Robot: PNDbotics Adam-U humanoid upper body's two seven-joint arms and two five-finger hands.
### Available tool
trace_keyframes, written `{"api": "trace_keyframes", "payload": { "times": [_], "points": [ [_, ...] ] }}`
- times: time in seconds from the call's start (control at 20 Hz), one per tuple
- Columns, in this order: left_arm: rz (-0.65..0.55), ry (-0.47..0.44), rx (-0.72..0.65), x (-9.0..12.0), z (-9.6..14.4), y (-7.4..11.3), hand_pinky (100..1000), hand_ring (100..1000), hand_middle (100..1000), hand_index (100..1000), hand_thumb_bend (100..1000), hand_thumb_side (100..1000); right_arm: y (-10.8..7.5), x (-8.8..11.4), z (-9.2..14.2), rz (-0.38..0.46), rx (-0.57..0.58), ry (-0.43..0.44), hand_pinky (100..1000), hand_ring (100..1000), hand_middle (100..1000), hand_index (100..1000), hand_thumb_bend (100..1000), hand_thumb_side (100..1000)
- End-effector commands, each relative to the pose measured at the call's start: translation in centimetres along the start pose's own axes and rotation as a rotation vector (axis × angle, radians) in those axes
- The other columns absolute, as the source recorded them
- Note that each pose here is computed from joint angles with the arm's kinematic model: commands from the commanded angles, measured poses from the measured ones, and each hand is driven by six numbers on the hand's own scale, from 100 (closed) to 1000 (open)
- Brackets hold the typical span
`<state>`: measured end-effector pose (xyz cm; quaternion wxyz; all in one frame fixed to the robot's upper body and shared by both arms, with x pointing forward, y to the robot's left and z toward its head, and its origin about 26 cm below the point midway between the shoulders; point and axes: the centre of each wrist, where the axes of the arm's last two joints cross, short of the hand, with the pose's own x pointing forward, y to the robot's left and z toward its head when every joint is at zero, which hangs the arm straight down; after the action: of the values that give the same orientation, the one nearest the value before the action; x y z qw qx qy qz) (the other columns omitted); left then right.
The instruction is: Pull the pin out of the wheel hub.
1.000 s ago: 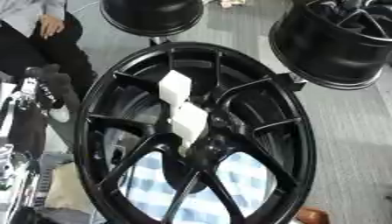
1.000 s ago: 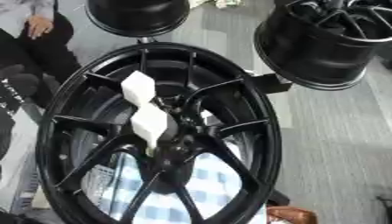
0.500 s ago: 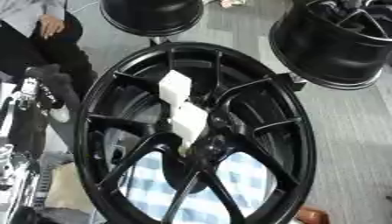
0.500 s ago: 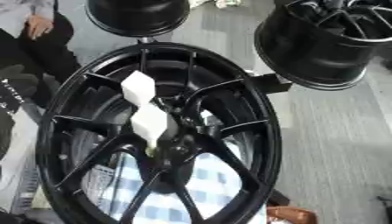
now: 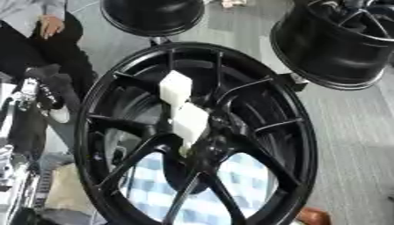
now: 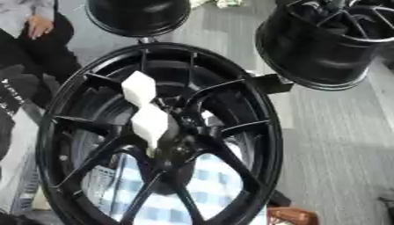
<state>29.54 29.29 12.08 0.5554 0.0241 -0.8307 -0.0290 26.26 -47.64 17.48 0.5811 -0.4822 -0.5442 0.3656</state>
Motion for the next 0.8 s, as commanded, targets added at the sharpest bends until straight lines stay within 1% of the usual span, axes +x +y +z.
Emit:
{"api": "trace_keyframes", "payload": {
  "times": [0.05, 0.25, 0.35, 0.45, 0.5, 0.55, 0.65, 0.8],
  "points": [
    [-0.013, -0.022, -0.007, 0.6, -0.2, 0.3, 904, 802, 659, 802, 100, 809, -1.3, 0.8, -0.1, -0.007, -0.05, -0.032, 898, 807, 686, 783, 100, 236],
    [-0.013, -0.022, -0.01, 0.6, -0.2, 0.2, 905, 802, 659, 802, 100, 809, -1.4, 2.7, 0.0, -0.044, -0.019, -0.144, 895, 798, 683, 776, 100, 275],
    [-0.013, -0.022, -0.012, 0.6, -0.2, 0.2, 904, 802, 659, 802, 100, 809, -1.6, 3.9, 0.1, -0.043, 0.015, -0.215, 893, 794, 682, 775, 100, 314],
    [-0.012, -0.023, -0.013, 0.6, -0.2, 0.2, 905, 802, 659, 801, 100, 808, -1.7, 5.3, 0.4, -0.031, 0.055, -0.286, 892, 792, 684, 774, 100, 324],
    [-0.012, -0.023, -0.014, 0.6, -0.2, 0.2, 904, 802, 659, 801, 100, 808, -1.8, 5.9, 0.5, -0.022, 0.074, -0.318, 892, 790, 683, 774, 100, 381],
    [-0.012, -0.023, -0.015, 0.7, -0.2, 0.2, 904, 802, 659, 801, 100, 808, -1.9, 6.5, 0.7, -0.015, 0.091, -0.347, 892, 789, 683, 774, 100, 352],
    [-0.012, -0.023, -0.016, 0.7, -0.2, 0.2, 904, 802, 659, 801, 100, 809, -2.0, 7.6, 1.0, -0.005, 0.118, -0.403, 892, 786, 683, 774, 100, 365],
    [-0.012, -0.024, -0.019, 0.7, -0.2, 0.2, 904, 802, 660, 801, 100, 809, -2.1, 8.8, 1.3, 0.009, 0.143, -0.46, 891, 785, 682, 773, 100, 381]
  ]
}}
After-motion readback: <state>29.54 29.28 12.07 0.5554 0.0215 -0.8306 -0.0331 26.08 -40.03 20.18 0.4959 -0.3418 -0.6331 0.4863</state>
